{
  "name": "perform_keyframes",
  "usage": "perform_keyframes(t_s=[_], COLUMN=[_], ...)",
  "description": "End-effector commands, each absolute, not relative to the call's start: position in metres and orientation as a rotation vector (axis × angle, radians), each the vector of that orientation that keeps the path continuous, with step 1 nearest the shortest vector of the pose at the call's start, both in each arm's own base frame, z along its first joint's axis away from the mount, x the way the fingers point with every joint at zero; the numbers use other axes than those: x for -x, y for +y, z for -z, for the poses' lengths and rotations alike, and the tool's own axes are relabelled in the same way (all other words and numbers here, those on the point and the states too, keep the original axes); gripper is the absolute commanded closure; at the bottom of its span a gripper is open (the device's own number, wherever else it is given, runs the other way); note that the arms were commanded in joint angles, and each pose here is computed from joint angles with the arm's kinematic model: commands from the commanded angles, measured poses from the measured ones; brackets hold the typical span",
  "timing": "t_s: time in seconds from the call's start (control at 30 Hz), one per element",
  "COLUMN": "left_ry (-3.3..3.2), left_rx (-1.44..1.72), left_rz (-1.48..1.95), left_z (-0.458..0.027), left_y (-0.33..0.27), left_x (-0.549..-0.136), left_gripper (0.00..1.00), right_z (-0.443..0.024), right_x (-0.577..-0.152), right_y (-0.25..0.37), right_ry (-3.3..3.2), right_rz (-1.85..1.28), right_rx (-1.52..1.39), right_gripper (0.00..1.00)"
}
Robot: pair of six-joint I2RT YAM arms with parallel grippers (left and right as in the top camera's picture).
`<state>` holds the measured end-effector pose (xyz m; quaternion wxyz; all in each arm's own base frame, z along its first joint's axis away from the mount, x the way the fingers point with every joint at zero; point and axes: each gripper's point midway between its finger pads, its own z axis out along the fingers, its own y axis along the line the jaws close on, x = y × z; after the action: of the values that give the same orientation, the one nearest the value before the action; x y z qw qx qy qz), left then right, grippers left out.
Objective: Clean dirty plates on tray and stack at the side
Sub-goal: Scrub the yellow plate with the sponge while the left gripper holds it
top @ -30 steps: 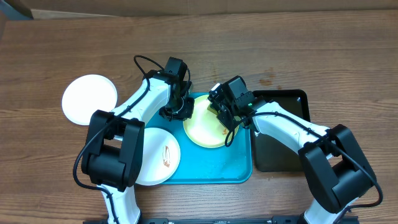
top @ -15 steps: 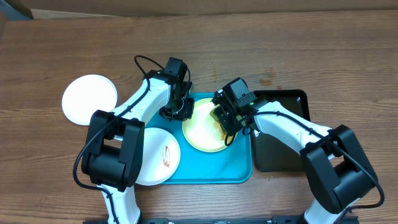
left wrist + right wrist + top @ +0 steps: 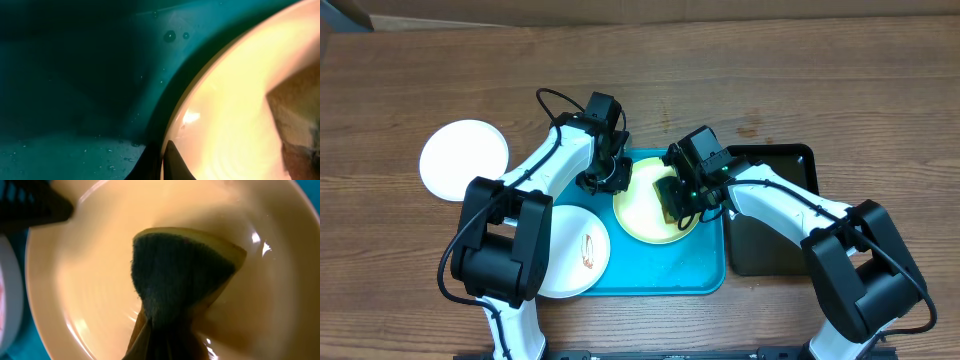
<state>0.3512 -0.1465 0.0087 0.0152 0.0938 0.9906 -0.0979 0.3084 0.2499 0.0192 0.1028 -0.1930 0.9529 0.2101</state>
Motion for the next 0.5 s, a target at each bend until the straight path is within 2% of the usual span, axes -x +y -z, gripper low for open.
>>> perform_keyframes(t_s=[0.0,0.2,0.47], left_ry=[3.085,3.086,3.086], left_rx=[-0.283,-0.283,-0.283], left_rz=[0.262,0.261,0.262], left_z=[-0.004,-0.004,-0.004], left_y=[-0.142,-0.142,-0.142], left_x=[-0.355,-0.355,-0.355], left_gripper=[0.96,0.96,0.96], right_z=[-0.033,-0.094,-0.076], right_x=[-0.322,-0.328,-0.298], right_y=[0.261,0.282,0.271], right_ry=[2.811,2.705,2.858], right_rz=[-0.75,-1.118,-1.114], right_rx=[0.377,0.385,0.345], right_gripper=[0.96,0.96,0.96])
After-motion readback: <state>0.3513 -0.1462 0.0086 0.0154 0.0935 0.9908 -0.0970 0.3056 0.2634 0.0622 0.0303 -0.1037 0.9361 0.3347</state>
